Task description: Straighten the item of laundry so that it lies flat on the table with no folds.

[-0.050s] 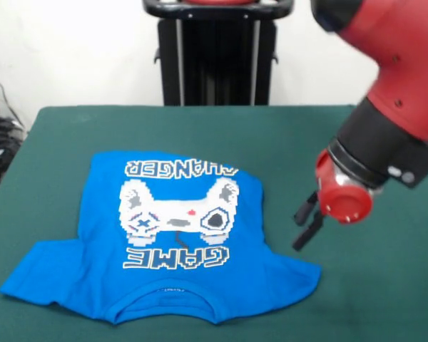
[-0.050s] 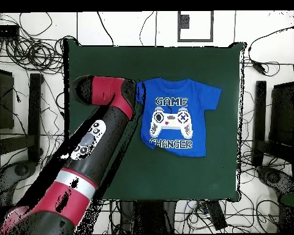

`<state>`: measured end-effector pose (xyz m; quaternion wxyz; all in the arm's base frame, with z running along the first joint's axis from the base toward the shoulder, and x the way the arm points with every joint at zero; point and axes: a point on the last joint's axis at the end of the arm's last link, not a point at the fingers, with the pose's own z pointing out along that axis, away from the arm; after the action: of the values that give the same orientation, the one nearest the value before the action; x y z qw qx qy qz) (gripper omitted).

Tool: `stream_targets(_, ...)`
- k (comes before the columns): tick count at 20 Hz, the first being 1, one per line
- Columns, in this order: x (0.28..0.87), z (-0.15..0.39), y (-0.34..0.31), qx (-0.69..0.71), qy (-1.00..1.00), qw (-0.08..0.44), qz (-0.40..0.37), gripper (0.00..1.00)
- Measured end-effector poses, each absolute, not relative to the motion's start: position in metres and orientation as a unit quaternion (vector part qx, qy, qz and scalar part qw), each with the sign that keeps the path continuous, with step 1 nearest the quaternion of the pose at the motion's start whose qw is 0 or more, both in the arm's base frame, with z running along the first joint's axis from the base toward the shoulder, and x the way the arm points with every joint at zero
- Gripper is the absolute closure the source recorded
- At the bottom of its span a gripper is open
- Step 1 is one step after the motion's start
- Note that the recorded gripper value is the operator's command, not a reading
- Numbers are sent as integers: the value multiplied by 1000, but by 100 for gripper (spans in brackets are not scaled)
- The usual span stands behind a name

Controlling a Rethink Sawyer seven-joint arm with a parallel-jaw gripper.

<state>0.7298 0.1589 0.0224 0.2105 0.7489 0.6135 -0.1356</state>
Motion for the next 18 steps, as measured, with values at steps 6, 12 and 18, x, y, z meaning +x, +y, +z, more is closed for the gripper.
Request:
stream_targets(6,729,62,134,759,599,229,-111,0)
stream_targets(12,726,82,101,775,584,224,-92,0)
stream_targets(18,711,81,65,790,570,206,-91,0)
